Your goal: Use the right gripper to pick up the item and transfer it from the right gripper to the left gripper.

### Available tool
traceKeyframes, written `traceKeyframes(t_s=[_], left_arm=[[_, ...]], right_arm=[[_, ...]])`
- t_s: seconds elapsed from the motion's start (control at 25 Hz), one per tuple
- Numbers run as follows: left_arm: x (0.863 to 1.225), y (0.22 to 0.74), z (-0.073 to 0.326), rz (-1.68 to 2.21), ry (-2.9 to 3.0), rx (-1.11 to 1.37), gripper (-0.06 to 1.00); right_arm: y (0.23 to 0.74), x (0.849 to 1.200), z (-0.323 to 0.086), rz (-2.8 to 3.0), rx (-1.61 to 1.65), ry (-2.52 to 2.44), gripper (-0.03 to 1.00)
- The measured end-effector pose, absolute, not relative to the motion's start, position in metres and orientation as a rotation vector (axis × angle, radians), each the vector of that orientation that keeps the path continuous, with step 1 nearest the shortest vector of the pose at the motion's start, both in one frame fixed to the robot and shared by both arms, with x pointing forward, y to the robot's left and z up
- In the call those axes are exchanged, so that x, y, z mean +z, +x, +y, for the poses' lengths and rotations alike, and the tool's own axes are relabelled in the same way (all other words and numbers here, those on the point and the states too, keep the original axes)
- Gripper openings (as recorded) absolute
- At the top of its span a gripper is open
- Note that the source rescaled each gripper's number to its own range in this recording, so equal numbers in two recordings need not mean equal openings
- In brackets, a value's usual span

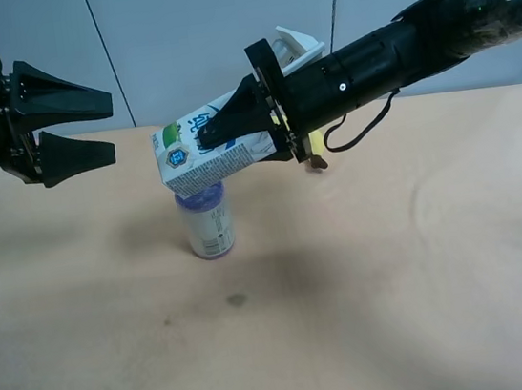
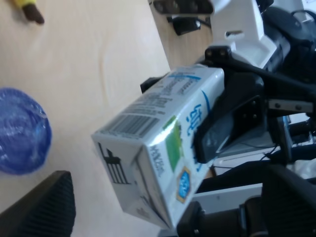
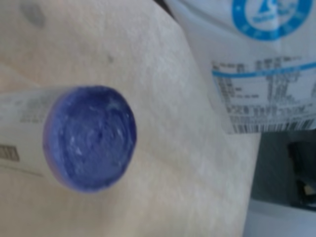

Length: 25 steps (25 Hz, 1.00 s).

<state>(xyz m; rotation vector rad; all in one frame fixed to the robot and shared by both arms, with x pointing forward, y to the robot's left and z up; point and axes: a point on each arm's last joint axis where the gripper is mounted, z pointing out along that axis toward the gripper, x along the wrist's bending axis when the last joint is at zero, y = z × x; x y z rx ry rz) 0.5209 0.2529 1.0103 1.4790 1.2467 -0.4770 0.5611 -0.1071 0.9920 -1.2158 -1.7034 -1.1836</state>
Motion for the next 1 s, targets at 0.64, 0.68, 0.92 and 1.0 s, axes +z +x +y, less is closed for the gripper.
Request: traceKeyframes(t_s=[0.64,0.68,0.92,1.0], left_arm=[[0.985,0.539,0.255,1.264,1.484,-0.516,1.0],[0.985,0.539,0.255,1.264,1.483,-0.516,1.0],[0.985,0.538,0.254,1.264,1.484,-0.522,1.0],[0.985,0.538,0.249,1.253,1.493,-0.533,1.0]], right_arm=[[0.561,0.989,-0.089,-1.645,-1.232,-1.221,0.02],[0.561,0.985,-0.087,-1.633,-1.224,-1.226,0.02],[0.566,0.969,-0.078,-1.58,-1.247,-1.235,0.02],[0.566,0.97,-0.076,-1.574,-1.282,-1.22,0.01]])
